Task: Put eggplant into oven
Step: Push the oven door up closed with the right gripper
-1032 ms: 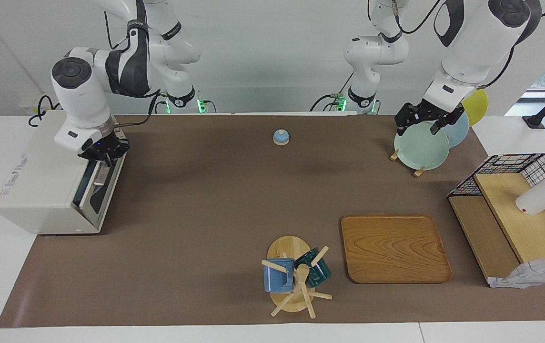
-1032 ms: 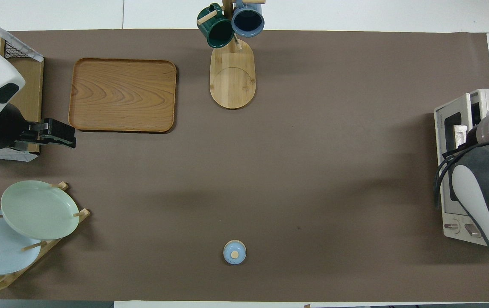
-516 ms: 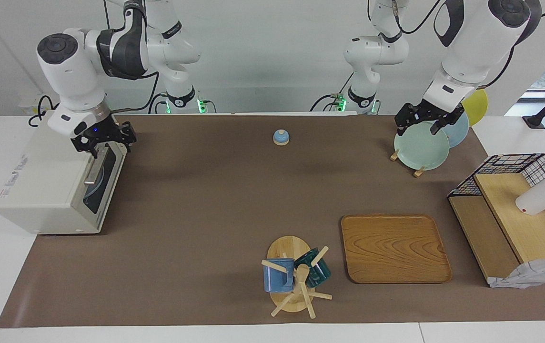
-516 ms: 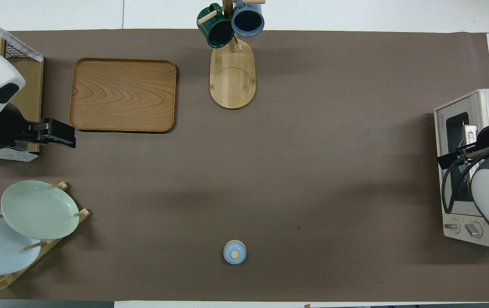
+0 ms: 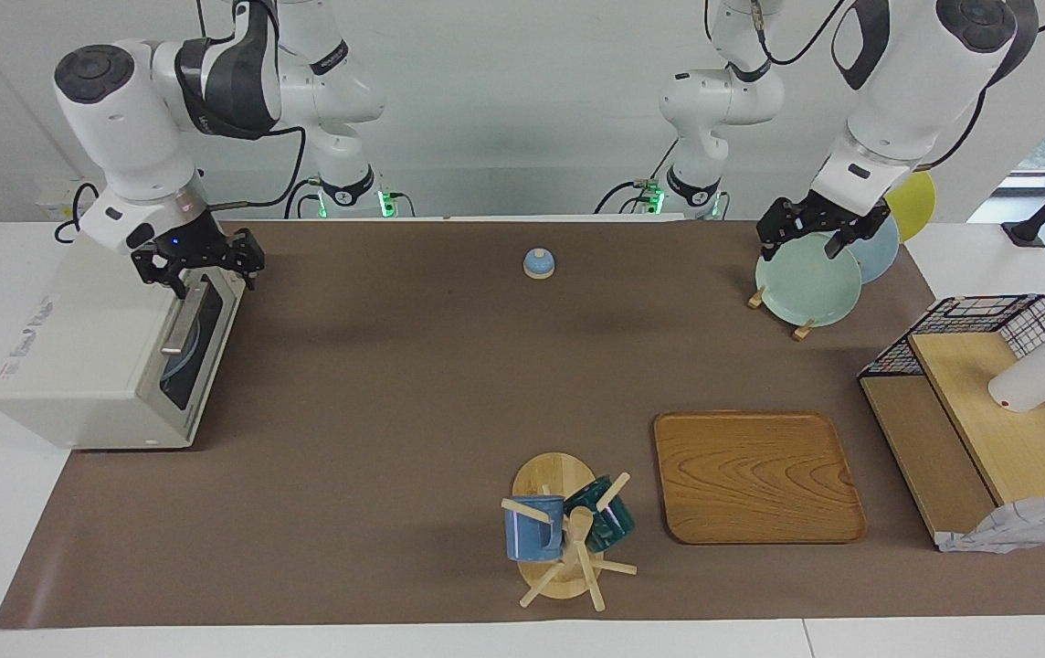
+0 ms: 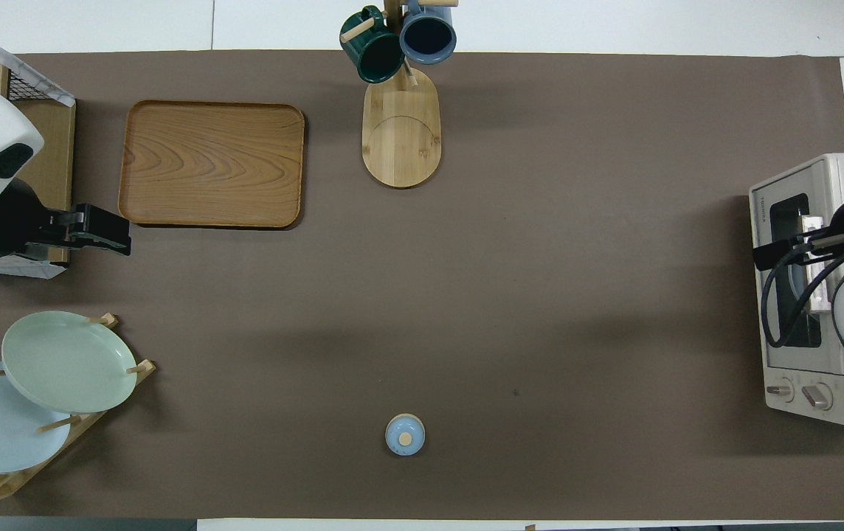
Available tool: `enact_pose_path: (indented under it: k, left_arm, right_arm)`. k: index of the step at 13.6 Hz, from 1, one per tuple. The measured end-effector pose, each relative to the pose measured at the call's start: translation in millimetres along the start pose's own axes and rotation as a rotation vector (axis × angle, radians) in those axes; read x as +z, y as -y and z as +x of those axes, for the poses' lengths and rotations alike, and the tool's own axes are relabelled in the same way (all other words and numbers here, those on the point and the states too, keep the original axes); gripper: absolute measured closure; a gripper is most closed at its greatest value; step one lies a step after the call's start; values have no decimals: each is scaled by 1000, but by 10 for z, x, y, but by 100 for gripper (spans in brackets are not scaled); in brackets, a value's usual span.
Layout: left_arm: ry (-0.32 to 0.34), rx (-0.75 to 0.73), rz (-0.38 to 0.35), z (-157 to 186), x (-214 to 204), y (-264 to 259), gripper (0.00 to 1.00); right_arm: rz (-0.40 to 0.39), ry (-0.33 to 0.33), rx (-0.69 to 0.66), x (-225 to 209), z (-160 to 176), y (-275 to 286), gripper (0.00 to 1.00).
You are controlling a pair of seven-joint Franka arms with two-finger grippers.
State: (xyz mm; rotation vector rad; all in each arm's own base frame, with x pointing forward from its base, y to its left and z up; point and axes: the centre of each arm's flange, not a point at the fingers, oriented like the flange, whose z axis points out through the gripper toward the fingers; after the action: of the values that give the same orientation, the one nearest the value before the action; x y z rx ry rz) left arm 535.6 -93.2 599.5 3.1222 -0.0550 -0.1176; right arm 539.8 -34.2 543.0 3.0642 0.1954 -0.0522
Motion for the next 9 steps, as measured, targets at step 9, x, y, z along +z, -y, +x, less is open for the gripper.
enact_pose_path:
  k: [9]
  left_arm:
    - [0,0,0,0,0,0,0]
  right_arm:
    - [69,-31,143,-698,109,55,0]
